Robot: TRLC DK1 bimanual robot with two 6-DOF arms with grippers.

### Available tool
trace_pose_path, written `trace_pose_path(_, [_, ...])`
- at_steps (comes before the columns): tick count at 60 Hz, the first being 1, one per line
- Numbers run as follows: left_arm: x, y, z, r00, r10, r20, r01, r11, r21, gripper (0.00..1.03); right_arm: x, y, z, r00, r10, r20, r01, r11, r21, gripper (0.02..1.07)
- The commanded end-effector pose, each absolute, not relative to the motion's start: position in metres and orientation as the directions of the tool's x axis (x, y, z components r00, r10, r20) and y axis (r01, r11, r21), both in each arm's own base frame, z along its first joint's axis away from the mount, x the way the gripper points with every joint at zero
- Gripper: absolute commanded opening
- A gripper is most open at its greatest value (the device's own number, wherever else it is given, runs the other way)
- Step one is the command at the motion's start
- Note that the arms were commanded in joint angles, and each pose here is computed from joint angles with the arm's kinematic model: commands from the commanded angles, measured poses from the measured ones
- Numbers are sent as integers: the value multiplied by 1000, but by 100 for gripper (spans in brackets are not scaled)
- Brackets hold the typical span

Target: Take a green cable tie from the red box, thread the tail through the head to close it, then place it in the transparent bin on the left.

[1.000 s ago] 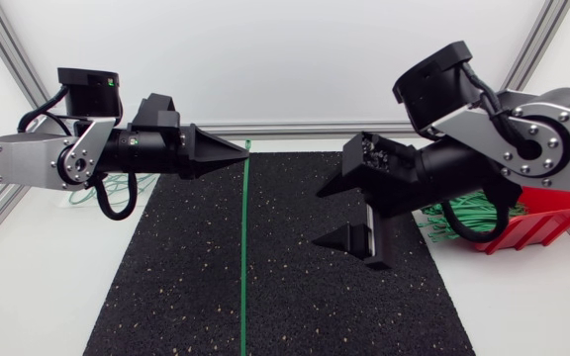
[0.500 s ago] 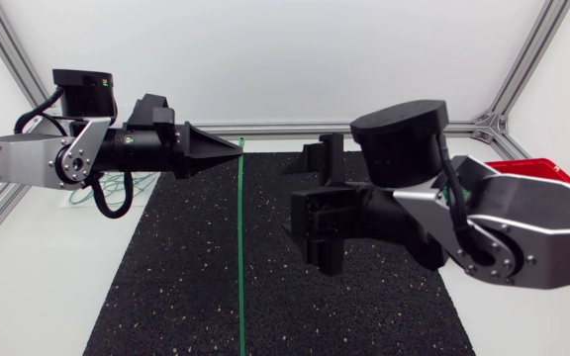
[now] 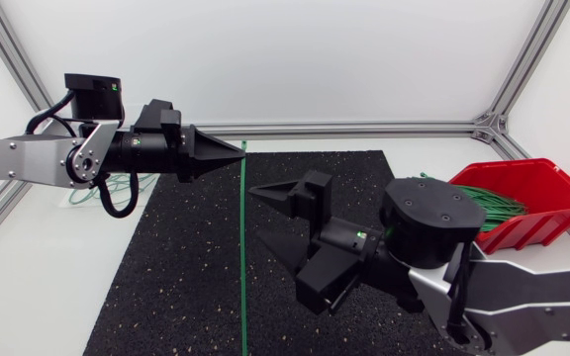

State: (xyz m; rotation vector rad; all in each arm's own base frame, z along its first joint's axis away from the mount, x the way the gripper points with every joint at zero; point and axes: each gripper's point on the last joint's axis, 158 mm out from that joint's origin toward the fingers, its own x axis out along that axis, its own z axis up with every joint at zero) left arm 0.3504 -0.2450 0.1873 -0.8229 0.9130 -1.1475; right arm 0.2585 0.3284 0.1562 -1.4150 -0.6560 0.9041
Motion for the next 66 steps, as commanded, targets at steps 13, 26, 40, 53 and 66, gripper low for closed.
trace_pose_path(13, [365, -238, 200, 175, -974, -145, 368, 202, -908, 4, 223, 331, 100, 416, 883, -215, -164, -160, -973, 102])
trace_pose_path(26, [375, -231, 196, 183, -972, -144, 333, 199, -922, 4, 208, 336, 85, 352, 902, -249, -91, -232, -969, 93])
trace_pose_path(40, [380, -229, 185, 176, -973, -146, 306, 195, -932, 4, 190, 343, 77, 311, 912, -266, -95, -249, -964, 93])
trace_pose_path(53, [388, -224, 172, 180, -972, -151, 277, 197, -940, 4, 179, 349, 70, 267, 922, -282, -102, -264, -959, 93])
trace_pose_path(66, [387, -226, 174, 174, -974, -148, 280, 193, -940, 4, 182, 352, 66, 248, 924, -290, -107, -271, -957, 103])
